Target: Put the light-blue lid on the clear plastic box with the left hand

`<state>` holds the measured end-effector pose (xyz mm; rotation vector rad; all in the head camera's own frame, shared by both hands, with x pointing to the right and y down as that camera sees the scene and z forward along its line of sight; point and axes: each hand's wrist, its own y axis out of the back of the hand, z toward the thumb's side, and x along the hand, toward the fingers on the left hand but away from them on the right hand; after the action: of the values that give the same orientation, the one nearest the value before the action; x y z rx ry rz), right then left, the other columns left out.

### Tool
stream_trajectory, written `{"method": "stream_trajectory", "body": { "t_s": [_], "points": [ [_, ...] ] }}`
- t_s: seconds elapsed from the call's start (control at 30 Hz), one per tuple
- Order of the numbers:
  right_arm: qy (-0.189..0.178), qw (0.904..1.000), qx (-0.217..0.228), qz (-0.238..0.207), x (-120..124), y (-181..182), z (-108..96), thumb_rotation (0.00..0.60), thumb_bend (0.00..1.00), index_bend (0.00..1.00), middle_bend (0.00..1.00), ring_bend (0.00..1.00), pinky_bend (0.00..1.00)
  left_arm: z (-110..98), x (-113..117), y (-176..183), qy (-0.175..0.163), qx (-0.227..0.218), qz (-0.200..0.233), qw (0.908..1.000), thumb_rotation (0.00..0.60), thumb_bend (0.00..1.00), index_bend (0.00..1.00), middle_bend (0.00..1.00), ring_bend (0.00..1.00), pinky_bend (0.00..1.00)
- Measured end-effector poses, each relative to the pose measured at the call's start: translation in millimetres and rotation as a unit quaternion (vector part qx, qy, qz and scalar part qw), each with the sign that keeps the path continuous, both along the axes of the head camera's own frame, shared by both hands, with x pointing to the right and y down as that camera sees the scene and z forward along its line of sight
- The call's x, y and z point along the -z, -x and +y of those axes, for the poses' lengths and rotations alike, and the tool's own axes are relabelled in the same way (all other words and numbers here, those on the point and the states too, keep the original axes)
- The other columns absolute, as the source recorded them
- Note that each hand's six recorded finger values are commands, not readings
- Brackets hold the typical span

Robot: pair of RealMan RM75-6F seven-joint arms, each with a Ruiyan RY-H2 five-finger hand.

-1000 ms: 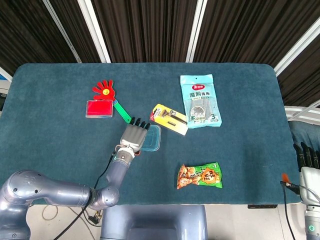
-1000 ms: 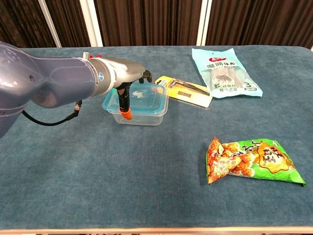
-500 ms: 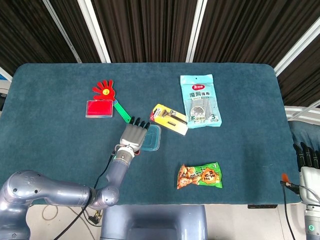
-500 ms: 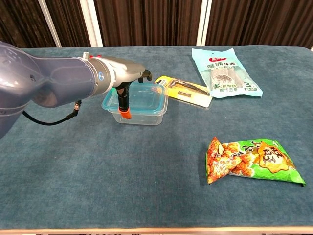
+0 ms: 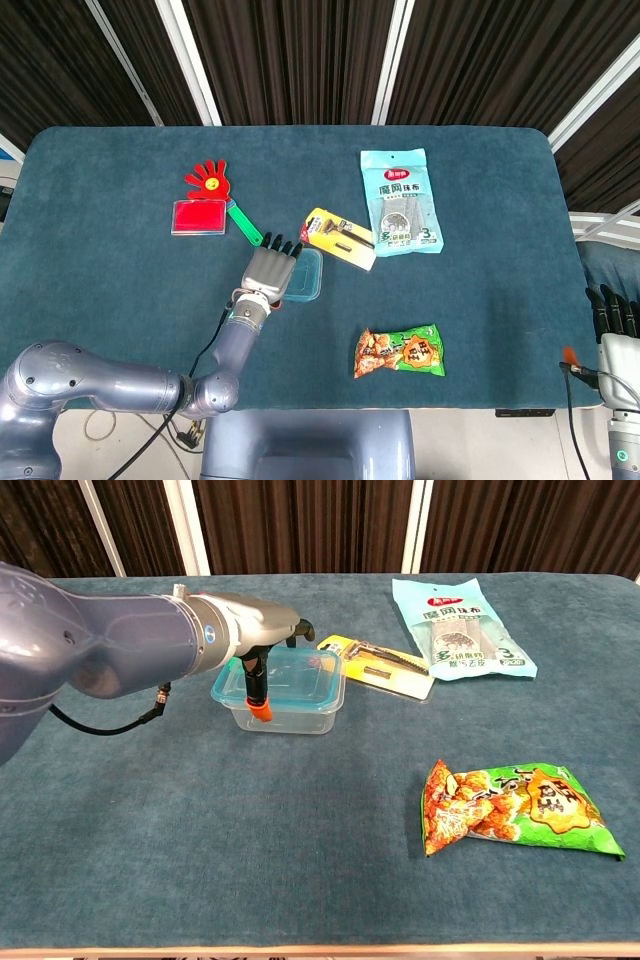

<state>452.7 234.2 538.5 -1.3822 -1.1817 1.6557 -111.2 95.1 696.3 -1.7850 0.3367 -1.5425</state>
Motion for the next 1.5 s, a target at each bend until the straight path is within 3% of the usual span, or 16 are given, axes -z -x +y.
{"method": "stream_trajectory", "body": {
  "t_s": [1.5],
  "points": [
    [0.006,1.0000,-0.004,0.004,-0.7,-1.8,2.1,0.600,0.35,0.01,0.01,0.00,0.00,-4.4,-2.7,-3.4,0.004,0.001,-0.002,1.0000,0.600,0.21,0.03,0.08,0.00,0.00]
  ]
}}
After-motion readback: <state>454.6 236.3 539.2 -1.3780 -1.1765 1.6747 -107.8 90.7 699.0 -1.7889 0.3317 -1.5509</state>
